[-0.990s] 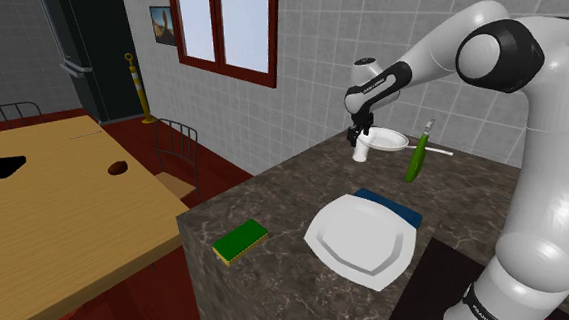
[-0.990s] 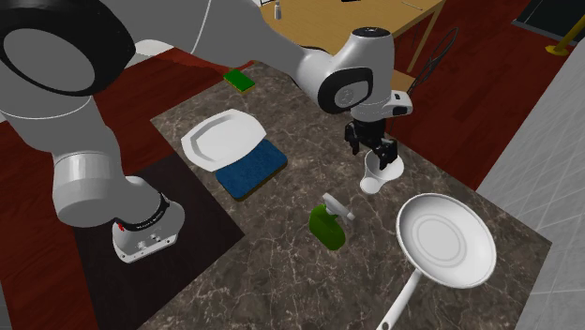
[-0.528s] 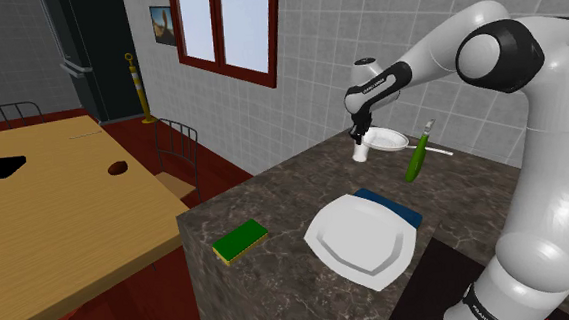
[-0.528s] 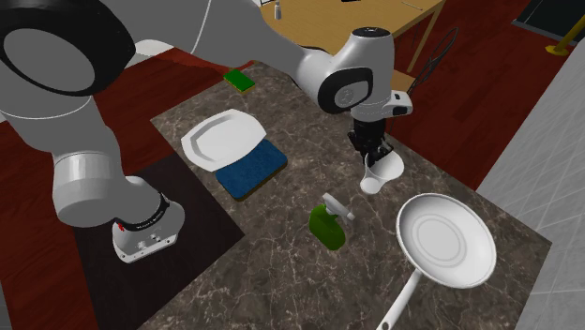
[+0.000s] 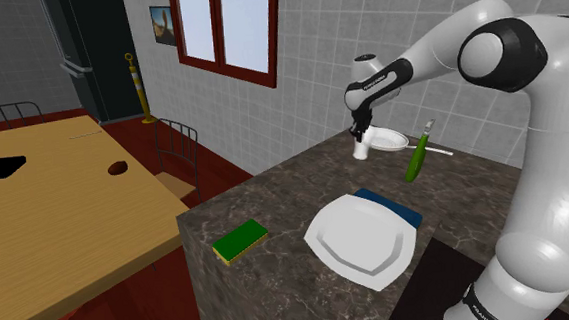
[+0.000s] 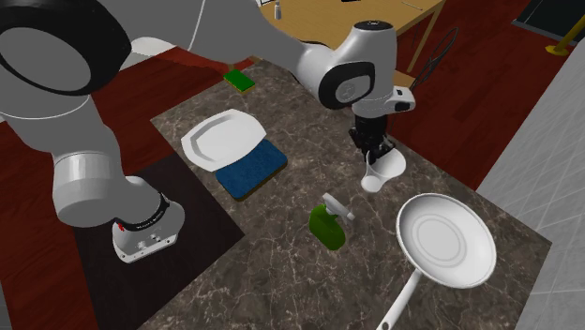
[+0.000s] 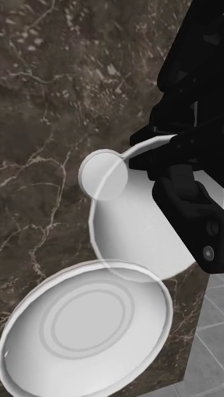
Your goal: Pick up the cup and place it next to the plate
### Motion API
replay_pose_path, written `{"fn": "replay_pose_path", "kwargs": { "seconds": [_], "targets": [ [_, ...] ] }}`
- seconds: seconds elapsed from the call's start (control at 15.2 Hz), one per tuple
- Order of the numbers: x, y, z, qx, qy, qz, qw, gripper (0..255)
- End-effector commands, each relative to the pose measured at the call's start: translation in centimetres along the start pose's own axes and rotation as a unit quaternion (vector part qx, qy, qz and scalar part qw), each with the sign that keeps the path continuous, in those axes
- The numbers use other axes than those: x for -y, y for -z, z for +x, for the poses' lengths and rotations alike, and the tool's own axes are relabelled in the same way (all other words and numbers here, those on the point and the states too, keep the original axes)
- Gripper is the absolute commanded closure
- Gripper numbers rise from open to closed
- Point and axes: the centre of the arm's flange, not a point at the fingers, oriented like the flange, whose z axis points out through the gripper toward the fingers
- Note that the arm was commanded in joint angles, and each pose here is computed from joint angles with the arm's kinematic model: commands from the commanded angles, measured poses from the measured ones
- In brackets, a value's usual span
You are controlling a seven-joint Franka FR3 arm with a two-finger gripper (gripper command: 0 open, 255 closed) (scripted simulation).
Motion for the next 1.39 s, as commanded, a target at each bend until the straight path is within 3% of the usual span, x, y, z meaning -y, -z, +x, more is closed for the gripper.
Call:
{"fn": "replay_pose_path", "kwargs": {
  "seconds": [0.0,1.32],
  "targets": [
    [-0.3,0.9,-0.1,0.000,0.000,0.000,1.0000,255],
    [-3.5,11.0,0.3,0.000,0.000,0.000,1.0000,255]
  ]
}}
